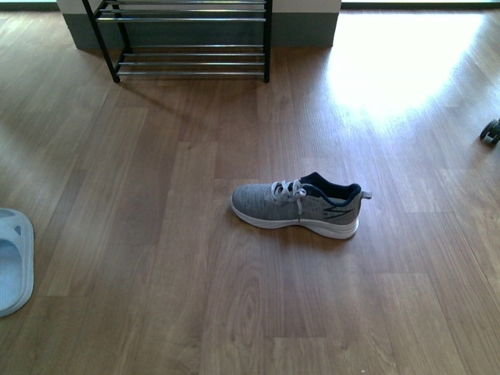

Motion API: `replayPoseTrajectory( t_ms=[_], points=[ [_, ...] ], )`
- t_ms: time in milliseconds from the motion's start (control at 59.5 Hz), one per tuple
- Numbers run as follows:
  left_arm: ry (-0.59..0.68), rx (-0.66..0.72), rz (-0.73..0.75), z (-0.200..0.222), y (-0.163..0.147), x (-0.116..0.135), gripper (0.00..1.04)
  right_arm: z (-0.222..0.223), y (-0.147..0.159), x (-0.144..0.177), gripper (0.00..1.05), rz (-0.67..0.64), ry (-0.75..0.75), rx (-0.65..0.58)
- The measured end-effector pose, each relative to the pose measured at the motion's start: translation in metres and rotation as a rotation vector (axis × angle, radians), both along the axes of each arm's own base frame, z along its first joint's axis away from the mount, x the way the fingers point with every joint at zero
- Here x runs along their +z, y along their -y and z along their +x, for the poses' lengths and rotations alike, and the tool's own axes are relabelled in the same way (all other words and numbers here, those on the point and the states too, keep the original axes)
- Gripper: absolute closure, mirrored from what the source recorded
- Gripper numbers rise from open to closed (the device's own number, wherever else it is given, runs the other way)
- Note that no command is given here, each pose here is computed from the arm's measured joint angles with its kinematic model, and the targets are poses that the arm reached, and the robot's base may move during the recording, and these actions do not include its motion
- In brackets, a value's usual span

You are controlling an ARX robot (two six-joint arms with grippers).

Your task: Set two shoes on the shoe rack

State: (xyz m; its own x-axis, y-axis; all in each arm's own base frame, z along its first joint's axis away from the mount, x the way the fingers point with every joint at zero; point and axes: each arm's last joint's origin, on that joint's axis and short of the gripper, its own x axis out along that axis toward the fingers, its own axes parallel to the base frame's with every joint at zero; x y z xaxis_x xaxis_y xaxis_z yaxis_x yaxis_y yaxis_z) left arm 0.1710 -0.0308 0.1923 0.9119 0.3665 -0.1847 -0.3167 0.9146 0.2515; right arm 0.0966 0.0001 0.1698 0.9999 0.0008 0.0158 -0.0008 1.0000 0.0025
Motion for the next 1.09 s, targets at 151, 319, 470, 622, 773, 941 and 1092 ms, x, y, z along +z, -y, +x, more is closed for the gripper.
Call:
replayPoseTrajectory(
  t_ms=[151, 319, 470, 622, 773, 941, 1092],
  points=[
    [0.0, -0.004, -0.001, 0.0, 0.0, 0.0, 1.03, 0.0, 0.0, 0.0, 0.09, 0.0, 0.0, 0.0],
    [0.0, -0.004, -0.001, 0.0, 0.0, 0.0, 1.03, 0.0, 0.0, 0.0, 0.09, 0.0, 0.0, 0.0],
    [0.0, -0.004, -0.001, 0.0, 0.0, 0.0, 1.03, 0.0, 0.0, 0.0, 0.09, 0.0, 0.0, 0.0],
    [-0.001, -0.01, -0.002, 0.0, 0.0, 0.0, 1.03, 0.0, 0.0, 0.0, 0.09, 0.0, 0.0, -0.001],
    [-0.003, -0.007, -0.001, 0.0, 0.0, 0.0, 1.03, 0.0, 0.0, 0.0, 0.09, 0.0, 0.0, 0.0],
    [-0.002, -0.001, 0.0, 0.0, 0.0, 0.0, 1.03, 0.004, 0.001, -0.004, 0.09, 0.04, -0.091, 0.186],
    [-0.003, -0.007, -0.001, 0.0, 0.0, 0.0, 1.03, 0.035, 0.002, -0.001, 0.09, 0.03, -0.13, 0.267]
  ],
)
